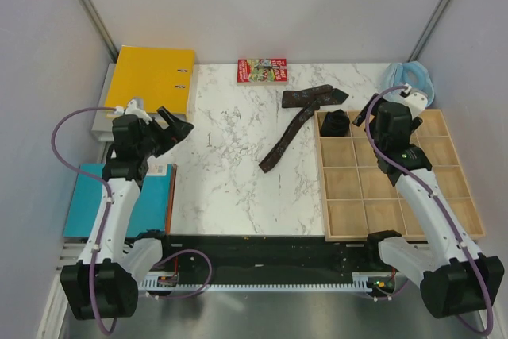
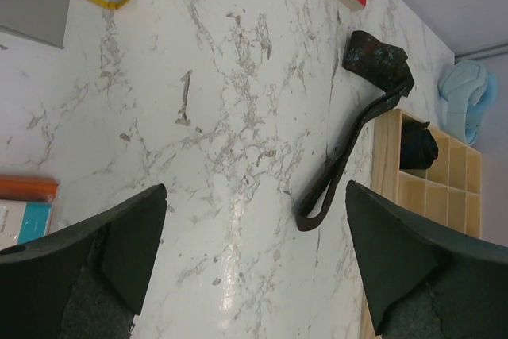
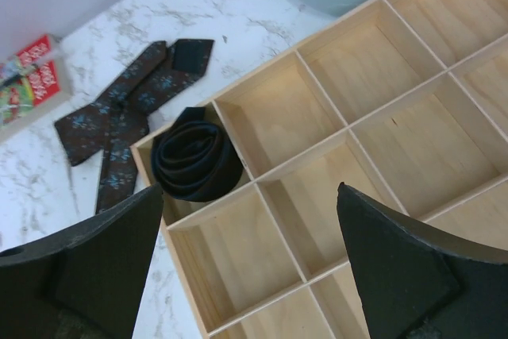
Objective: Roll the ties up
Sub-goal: Flatten out the tie at the center of the board.
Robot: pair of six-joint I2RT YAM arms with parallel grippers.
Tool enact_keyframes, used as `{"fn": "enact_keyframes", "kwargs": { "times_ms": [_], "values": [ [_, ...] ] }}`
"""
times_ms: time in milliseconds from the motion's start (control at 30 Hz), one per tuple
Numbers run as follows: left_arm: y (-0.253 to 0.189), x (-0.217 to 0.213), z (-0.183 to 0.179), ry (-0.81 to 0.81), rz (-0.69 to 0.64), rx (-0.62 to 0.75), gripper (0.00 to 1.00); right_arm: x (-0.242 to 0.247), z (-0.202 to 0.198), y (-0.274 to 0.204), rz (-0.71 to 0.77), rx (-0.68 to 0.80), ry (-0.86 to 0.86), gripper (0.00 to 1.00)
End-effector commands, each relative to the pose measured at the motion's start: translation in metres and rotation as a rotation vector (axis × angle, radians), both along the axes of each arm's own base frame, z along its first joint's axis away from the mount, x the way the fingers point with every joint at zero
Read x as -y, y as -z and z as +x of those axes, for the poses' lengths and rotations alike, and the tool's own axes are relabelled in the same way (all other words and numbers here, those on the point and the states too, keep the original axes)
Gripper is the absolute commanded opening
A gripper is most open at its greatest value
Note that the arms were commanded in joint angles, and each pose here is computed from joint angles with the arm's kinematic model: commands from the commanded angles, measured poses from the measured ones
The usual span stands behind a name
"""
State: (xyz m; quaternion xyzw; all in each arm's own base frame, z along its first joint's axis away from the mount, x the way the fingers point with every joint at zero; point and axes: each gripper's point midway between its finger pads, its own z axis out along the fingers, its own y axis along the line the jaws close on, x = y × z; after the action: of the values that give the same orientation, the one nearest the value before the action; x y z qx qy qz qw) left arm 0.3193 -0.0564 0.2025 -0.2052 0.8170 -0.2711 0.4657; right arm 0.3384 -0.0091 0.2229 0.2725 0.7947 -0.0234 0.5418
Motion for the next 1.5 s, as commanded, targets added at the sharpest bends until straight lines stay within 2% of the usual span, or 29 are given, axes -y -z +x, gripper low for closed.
{"fn": "enact_keyframes", "kwargs": {
  "times_ms": [0,133,200,333,400,633,967,1100,1167,1333,1467],
  "values": [
    [-0.027,-0.012,-0.003,-0.036,0.062,-0.040,1.00,-0.005,0.000,-0.024,0.040,0.090,-0.020,0.98],
    [-0.025,0.034,-0.004,0.242,-0.104,-0.067,1.00,-0.008,-0.003,-0.012,0.025,-0.020,-0.040,0.98],
    [-0.022,0.041,-0.008,0.256,-0.146,-0.070,1.00,-0.015,-0.004,-0.011,0.057,-0.025,-0.068,0.98],
    [-0.014,0.037,-0.013,0.206,-0.033,-0.047,1.00,-0.034,-0.008,-0.001,0.099,-0.059,-0.170,0.98],
    [-0.011,0.040,-0.015,0.215,-0.036,-0.063,1.00,-0.046,-0.009,0.012,0.134,-0.098,-0.226,0.98],
    [0.000,0.063,-0.020,0.258,0.025,-0.079,0.95,-0.066,-0.019,0.054,0.246,-0.207,-0.265,0.97],
    [0.025,0.060,-0.019,0.243,0.043,-0.125,1.00,-0.065,-0.025,0.061,0.248,-0.207,-0.269,0.96],
    [0.030,0.075,-0.025,0.345,0.030,-0.116,0.98,-0.072,-0.029,0.072,0.281,-0.230,-0.290,0.97],
    [0.038,0.078,-0.027,0.334,0.048,-0.136,0.97,-0.072,-0.032,0.078,0.290,-0.239,-0.281,0.96],
    [0.053,0.106,-0.031,0.381,0.096,-0.160,0.85,-0.076,-0.037,0.091,0.317,-0.256,-0.274,0.95],
    [0.067,0.127,-0.032,0.416,0.082,-0.158,0.77,-0.084,-0.041,0.097,0.330,-0.257,-0.299,0.95]
  ]
}}
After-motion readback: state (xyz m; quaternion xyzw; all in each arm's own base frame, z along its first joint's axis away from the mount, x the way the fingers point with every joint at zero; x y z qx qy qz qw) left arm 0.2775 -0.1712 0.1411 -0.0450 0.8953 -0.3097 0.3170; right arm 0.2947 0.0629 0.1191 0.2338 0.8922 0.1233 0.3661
